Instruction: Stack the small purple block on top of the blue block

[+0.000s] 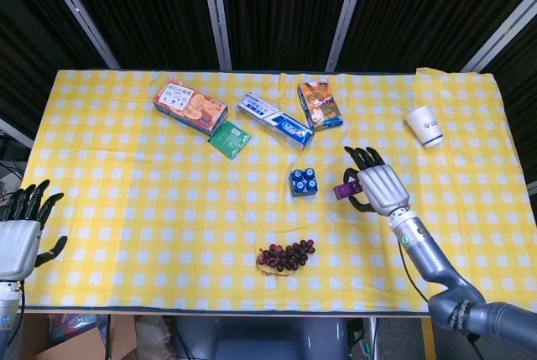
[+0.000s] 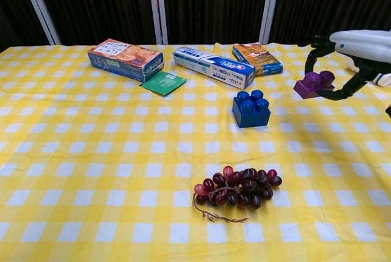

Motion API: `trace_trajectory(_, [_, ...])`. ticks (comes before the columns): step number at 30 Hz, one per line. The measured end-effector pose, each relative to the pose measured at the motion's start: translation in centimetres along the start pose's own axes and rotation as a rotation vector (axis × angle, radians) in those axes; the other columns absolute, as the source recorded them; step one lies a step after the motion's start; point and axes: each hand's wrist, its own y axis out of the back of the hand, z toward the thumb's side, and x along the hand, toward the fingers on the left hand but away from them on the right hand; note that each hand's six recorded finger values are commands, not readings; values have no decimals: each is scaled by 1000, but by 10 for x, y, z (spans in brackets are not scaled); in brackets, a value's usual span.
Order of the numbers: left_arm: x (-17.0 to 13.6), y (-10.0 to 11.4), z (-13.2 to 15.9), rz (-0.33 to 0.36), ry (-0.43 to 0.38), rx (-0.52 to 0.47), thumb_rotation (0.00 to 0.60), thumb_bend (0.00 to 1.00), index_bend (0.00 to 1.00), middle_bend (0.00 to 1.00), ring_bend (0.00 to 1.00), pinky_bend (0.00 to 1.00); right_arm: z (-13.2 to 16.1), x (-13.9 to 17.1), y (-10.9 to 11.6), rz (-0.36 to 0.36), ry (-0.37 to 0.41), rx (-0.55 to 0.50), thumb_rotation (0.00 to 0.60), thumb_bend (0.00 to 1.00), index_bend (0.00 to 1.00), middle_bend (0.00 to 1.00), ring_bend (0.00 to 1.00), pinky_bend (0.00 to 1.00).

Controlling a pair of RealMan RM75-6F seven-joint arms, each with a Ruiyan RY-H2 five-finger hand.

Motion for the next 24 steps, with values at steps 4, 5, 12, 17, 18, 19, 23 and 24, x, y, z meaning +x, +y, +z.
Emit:
trace_trajectory(4, [0, 1, 0, -3, -12, -13, 600, 316, 160, 0, 0, 50, 27, 9, 16, -31, 14, 43, 600, 569, 591, 0, 0, 0])
trace_trajectory(5, [-1, 1, 0, -5, -14, -16, 600, 316, 160, 0, 0, 50, 32, 10, 19, -37, 13, 53, 600, 569, 591, 0, 0, 0])
trace_trajectory(12, [-3, 0, 2, -13, -28, -14, 600, 315, 160, 0, 0, 50, 55, 5, 28, -32, -23, 91, 600, 569, 591, 0, 0, 0])
trace_trajectory(17, [-5, 2, 3, -1, -34, -4, 600, 315, 160, 0, 0, 50, 69, -10, 18, -5, -32, 74, 600, 569, 591, 0, 0, 0])
trace_trajectory(18, [-6, 2, 3, 1, -34, -3, 600, 315, 160, 0, 0, 50, 71, -13, 16, -1, -30, 77, 600, 569, 591, 0, 0, 0])
trace_trajectory(19, [-6, 3, 3, 2, -34, -2, 600, 315, 160, 0, 0, 50, 72, -16, 13, 3, -31, 78, 600, 569, 591, 0, 0, 0])
trace_trajectory(23, [-7, 4, 3, 7, -32, -2, 600, 315, 160, 0, 0, 50, 77, -28, 2, 21, -30, 84, 600, 569, 594, 0, 0, 0])
trace_trajectory(24, [-6, 4, 3, 8, -30, -2, 600, 315, 160, 0, 0, 50, 80, -31, -1, 25, -27, 84, 600, 569, 594, 0, 0, 0])
